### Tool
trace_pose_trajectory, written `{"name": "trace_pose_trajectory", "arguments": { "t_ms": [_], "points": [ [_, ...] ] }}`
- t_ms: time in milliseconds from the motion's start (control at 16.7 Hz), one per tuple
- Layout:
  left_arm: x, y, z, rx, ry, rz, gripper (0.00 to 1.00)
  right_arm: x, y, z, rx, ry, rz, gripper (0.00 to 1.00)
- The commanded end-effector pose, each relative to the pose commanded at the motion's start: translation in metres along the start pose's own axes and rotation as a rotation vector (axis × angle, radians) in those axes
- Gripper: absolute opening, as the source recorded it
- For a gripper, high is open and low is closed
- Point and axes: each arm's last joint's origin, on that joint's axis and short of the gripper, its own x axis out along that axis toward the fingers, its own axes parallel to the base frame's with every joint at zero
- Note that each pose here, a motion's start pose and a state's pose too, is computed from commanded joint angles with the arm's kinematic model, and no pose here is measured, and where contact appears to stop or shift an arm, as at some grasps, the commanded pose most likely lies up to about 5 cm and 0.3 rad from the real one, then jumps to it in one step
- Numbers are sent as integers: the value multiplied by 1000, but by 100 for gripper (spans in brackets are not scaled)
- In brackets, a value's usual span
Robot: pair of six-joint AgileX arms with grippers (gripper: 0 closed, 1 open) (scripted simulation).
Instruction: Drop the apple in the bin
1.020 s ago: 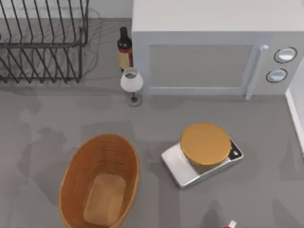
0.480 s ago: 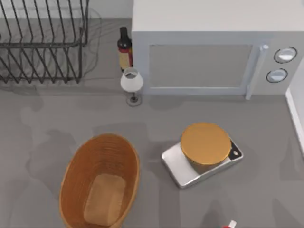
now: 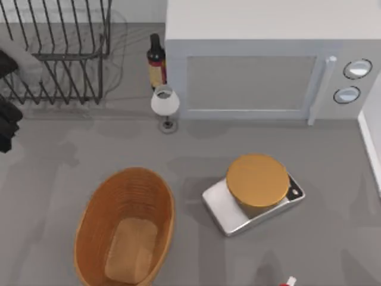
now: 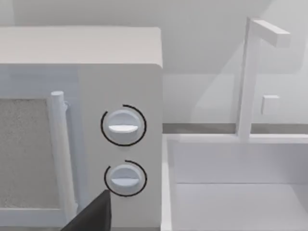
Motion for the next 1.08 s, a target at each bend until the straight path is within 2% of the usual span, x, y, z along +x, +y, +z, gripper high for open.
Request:
{"name": "trace_pose_trajectory", "arguments": {
  "t_ms": [300, 600, 840, 1080],
  "points": [
    [4, -65, 28, -287, 9, -36, 0, 0, 0, 0, 0, 0, 0, 100],
    [3, -130, 38, -582, 1, -60, 0, 0, 0, 0, 0, 0, 0, 100],
    [-1, -165, 35, -704, -30, -78, 0, 0, 0, 0, 0, 0, 0, 100],
    [-3, -177, 33, -737, -43, -86, 0, 0, 0, 0, 0, 0, 0, 100]
  ]
}}
